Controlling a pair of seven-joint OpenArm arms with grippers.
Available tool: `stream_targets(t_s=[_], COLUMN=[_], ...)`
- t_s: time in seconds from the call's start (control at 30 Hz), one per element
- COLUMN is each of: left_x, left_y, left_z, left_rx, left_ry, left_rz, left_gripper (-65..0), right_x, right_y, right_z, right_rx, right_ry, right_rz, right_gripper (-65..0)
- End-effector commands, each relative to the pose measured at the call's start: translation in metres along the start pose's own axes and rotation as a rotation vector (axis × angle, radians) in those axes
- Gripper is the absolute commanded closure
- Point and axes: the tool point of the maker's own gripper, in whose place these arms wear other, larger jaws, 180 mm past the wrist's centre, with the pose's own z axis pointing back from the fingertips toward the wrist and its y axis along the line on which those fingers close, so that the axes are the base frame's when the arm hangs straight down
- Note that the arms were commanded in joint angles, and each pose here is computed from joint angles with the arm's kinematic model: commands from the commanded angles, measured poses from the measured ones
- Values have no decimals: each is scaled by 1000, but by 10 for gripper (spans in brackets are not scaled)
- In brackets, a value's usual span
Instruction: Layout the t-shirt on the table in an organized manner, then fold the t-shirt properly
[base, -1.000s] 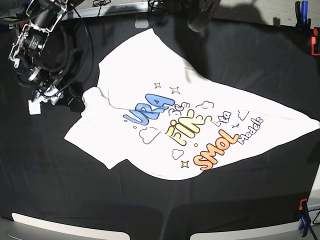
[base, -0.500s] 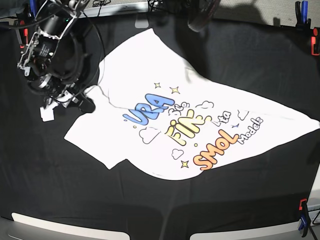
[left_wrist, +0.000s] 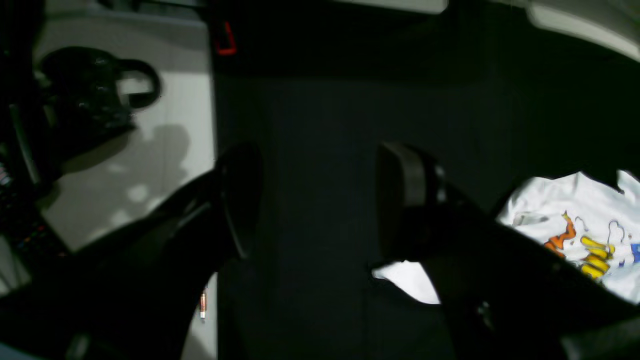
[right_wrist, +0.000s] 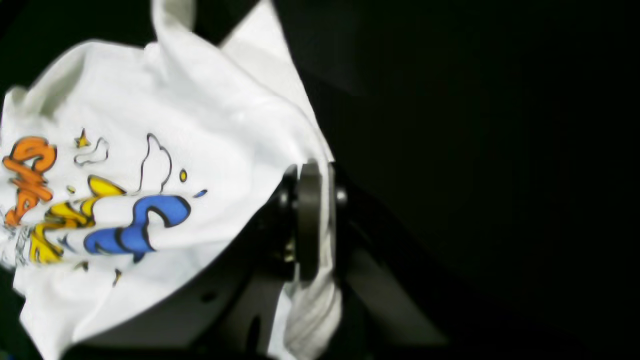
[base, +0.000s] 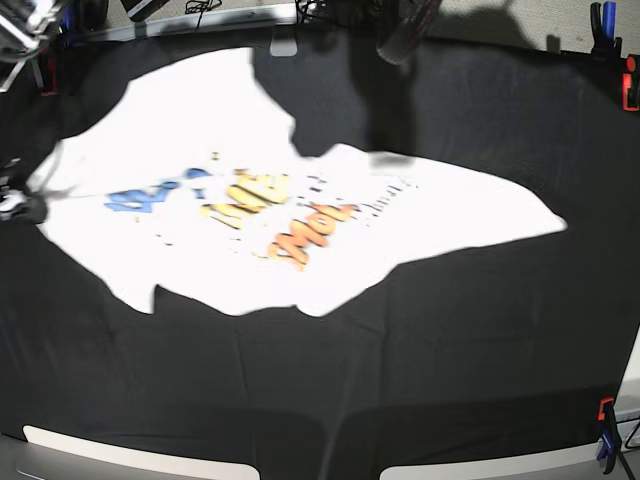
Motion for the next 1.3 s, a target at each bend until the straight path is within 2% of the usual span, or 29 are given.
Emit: stream_targets(t_s=[0.0,0.2,0.27,0.43,0.57,0.6,0.7,0.77,0.87,1.03,1.17,1.27], left_x=[16,11,8,-22,-57,-63,-74,-81,-104,-157,-193,-210], left_y=[-8,-61,-79,-133,-196,-214,-265,-295,-334,-390,-422,-422], left_z=[9,-25,-43,-100,-151,-161,-186,-203,-226,-253,-268,-282], left_rx=[-32,-247,-300,-447,-599,-637,-727,-746,-745,-734,-717,-626], left_ry=[-49,-17,0,67,89,88,93,102,154,245,258,256], left_rz=[-13,14,11,35,100,114,115,84,28,-65,-110,-108], left_gripper=[-335,-335,-335,-335,-335,-335,-335,-335,-335,-335,-335,-335], right_x=[29,36,34,23,22,22,19,24,35,46,53,58], right_y=[-7,-46,-61,-64,-64,-64,-62,-51,-35,-16,-4,0], right_z=[16,35,39,37,37,37,36,33,31,34,37,39], right_rx=[-25,-214,-300,-321,-319,-319,-307,-244,-172,-99,-59,-56], right_ry=[-68,-23,-7,43,46,47,59,34,-27,-58,-81,-96], right_rz=[45,138,129,113,112,111,117,149,129,130,143,159], right_gripper=[0,0,0,0,-278,-318,-327,-327,-327,-327,-327,-327])
